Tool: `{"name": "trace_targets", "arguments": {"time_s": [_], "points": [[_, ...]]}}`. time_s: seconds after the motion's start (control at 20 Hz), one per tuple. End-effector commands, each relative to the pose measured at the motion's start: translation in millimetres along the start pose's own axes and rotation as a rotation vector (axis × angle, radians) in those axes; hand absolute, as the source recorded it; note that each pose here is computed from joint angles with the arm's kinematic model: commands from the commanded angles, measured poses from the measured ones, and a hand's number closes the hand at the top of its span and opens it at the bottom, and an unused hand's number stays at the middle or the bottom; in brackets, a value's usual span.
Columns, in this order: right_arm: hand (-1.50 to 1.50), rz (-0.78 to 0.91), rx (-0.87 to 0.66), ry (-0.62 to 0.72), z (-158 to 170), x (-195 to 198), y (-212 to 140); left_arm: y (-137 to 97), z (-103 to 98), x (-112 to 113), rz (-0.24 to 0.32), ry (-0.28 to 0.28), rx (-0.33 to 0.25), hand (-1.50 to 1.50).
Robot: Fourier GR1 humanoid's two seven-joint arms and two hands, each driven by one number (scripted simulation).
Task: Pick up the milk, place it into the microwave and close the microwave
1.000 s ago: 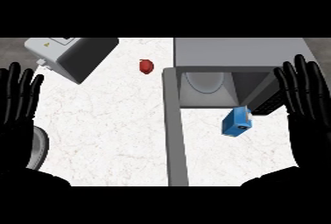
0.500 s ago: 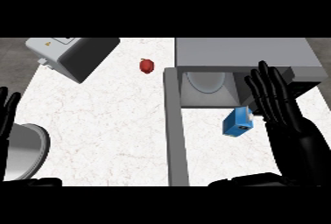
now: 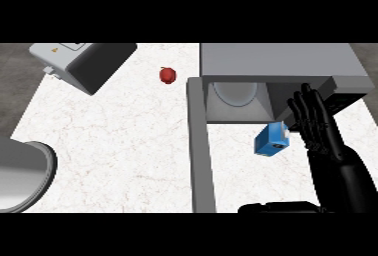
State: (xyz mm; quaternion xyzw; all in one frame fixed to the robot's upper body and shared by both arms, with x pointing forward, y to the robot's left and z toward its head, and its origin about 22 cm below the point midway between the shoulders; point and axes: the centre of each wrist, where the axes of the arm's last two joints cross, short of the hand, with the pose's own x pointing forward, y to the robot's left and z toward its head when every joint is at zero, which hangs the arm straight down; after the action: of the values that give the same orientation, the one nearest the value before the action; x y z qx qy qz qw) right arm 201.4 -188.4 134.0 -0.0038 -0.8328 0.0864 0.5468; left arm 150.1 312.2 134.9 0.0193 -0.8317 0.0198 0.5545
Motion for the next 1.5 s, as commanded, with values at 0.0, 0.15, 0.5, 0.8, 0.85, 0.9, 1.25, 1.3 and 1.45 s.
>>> {"name": "trace_targets", "arguments": {"time_s": [0.0, 0.15, 0.5, 0.8, 0.85, 0.9, 1.25, 1.3, 1.45], "points": [[-1.5, 0.015, -0.023, 0.044, 0, -15, 0, 10, 21, 10, -0.004, 0.014, -0.014, -1.5], [-1.5, -0.005, -0.003, 0.04, 8, -35, -16, 19, 26, -9, 0.019, 0.003, 0.001, -1.5], [-1.5, 0.011, -0.03, 0.107, 12, -71, -12, 27, 31, -4, 0.005, 0.015, 0.002, -1.5], [-1.5, 0.066, -0.117, 0.16, 18, -117, -34, 46, 54, 9, -0.008, 0.003, 0.012, -1.5], [-1.5, 0.05, -0.122, 0.15, 30, -116, -48, 28, 63, 4, -0.004, 0.012, -0.01, -1.5], [-1.5, 0.058, -0.144, 0.176, 25, -117, -40, 34, 54, 13, 0.009, 0.009, -0.019, -1.5], [-1.5, 0.093, -0.165, 0.203, 40, -171, -65, 33, 53, 30, -0.013, -0.004, 0.002, -1.5], [-1.5, 0.078, -0.163, 0.207, 27, -156, -63, 29, 43, 29, 0.002, 0.003, 0.008, -1.5], [-1.5, 0.064, -0.152, 0.21, 47, -185, -63, 29, 59, 25, -0.008, 0.019, -0.012, -1.5]]}}
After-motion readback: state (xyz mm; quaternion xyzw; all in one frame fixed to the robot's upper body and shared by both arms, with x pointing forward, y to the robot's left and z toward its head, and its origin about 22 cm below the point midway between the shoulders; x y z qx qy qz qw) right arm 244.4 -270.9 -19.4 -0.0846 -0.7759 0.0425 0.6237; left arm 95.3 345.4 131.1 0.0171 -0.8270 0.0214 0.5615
